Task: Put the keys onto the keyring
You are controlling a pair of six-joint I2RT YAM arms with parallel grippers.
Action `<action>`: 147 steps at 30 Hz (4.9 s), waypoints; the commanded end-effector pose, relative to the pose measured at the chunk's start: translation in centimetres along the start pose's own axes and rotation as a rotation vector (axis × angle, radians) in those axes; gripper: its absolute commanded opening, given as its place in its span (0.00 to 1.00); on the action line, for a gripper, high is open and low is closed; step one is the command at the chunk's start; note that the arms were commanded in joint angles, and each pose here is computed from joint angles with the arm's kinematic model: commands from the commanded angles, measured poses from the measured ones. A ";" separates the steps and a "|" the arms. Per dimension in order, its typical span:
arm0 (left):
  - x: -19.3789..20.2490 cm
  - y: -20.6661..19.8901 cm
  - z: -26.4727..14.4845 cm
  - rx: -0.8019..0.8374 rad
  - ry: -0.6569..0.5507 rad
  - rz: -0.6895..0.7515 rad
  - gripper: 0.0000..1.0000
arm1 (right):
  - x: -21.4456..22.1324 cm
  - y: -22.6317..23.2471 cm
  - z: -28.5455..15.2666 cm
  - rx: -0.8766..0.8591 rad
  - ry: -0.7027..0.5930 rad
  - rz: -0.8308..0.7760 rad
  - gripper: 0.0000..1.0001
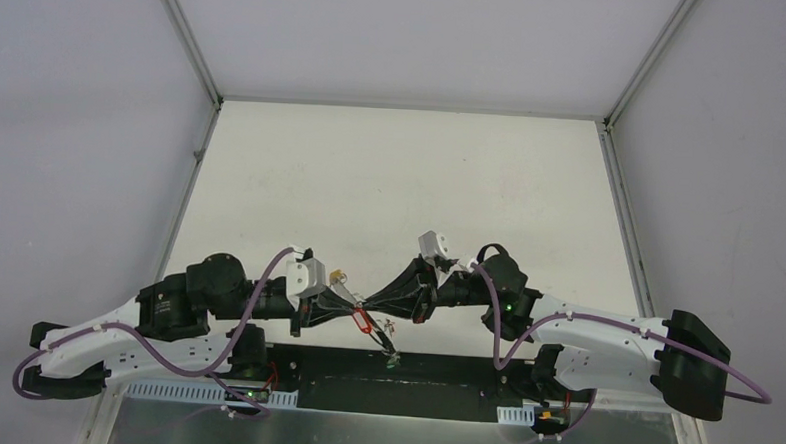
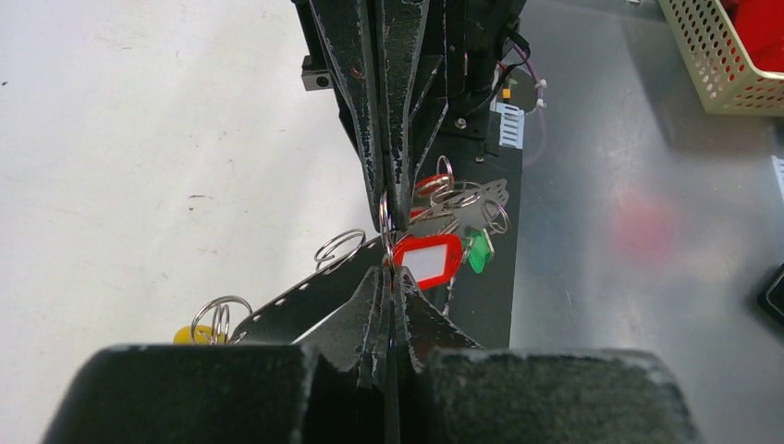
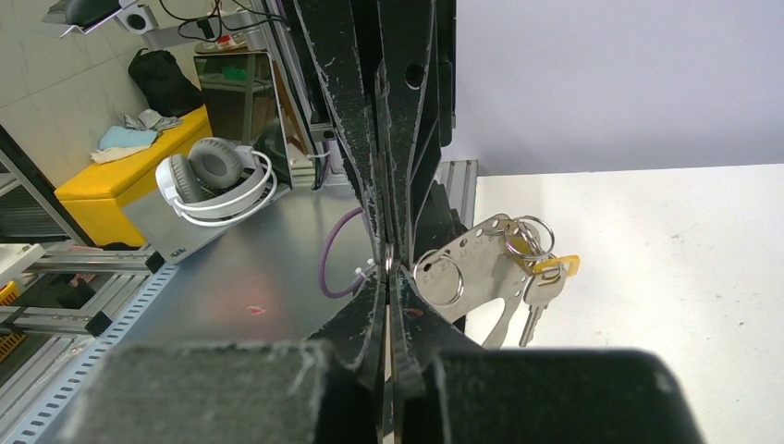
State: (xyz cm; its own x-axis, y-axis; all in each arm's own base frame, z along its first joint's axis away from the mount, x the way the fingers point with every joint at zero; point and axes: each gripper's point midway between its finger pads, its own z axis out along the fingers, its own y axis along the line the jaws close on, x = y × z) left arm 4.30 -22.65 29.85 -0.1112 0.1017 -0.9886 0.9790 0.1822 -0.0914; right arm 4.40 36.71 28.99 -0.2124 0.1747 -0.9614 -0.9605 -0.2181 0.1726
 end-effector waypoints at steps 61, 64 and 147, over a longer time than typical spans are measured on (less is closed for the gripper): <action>-2.2 0.1 1.4 -0.024 -0.033 -0.096 0.00 | -2.3 0.4 0.1 -0.009 -0.094 -0.046 0.00; -1.8 0.4 1.4 -0.041 -0.008 -0.109 0.00 | -2.3 0.4 0.2 -0.010 -0.095 -0.046 0.00; -0.9 3.4 0.4 -0.508 0.498 -0.516 0.00 | 4.7 -4.1 0.2 0.358 0.536 -0.259 0.00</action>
State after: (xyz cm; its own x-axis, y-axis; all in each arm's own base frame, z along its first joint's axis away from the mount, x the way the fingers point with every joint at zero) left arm 7.40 -22.50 29.21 -0.6805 0.3218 -0.6583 0.6351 0.7071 -0.3108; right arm 6.37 37.99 21.56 0.0276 -0.3576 -0.9335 -0.9962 0.0677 -0.0554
